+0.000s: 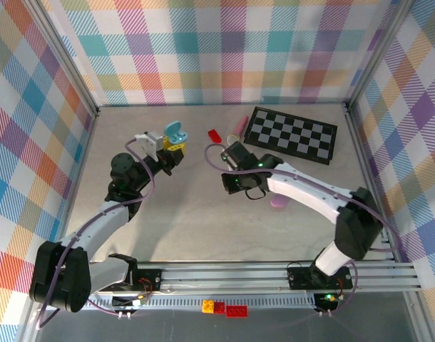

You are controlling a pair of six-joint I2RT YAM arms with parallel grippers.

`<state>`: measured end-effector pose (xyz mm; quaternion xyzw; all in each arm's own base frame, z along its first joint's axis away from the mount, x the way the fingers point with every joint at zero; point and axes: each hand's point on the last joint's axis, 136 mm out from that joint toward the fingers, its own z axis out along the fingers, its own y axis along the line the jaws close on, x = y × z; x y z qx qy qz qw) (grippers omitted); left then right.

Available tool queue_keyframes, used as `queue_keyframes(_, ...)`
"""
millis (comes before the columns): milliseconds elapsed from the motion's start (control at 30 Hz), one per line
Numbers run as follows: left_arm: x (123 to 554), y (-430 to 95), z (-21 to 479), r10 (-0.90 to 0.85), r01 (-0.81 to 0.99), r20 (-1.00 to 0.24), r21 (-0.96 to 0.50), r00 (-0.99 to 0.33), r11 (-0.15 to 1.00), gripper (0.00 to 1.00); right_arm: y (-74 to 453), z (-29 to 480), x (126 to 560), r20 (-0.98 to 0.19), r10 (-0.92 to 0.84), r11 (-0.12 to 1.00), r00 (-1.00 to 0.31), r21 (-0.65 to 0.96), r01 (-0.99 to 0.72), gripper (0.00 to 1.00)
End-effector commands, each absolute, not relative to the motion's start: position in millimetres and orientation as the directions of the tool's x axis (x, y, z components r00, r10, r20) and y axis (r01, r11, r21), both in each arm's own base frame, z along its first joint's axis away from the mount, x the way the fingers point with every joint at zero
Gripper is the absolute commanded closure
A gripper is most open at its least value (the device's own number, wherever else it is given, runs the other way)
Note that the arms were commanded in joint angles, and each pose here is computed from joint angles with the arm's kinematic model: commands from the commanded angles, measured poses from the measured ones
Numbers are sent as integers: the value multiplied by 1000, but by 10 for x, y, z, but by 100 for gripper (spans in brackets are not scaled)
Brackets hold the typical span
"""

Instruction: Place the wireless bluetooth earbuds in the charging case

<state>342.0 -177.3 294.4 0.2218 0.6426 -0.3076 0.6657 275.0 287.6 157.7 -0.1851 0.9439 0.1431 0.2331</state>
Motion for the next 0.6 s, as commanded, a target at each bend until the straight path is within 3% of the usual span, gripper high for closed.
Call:
queue_keyframes(0, 3448, -1922, 3052, -79, 705, -995, -17, 56, 709, 69, 2952, 1896, 2618, -505, -194, 846, -841, 349, -404, 80)
queue_keyframes(233, 3358, -2340, 2957, -31, 772, -998, 28, 62, 635, 69, 2894, 2525, 2532, -543, -79, 743, -836, 528, -412, 79)
queue_keyframes(300, 3312, -2445, 2953, -26, 797, -998, 35, 63, 603, 80, 2907, 2691, 2519, -551, -51, 701, -833, 574, -423, 79)
queue_keyframes(567, 3153, -2745, 2945, -3, 846, -997, 66, 80, 529, 77, 3001, 3161, 2540, -586, -19, 584, -810, 652, -484, 79)
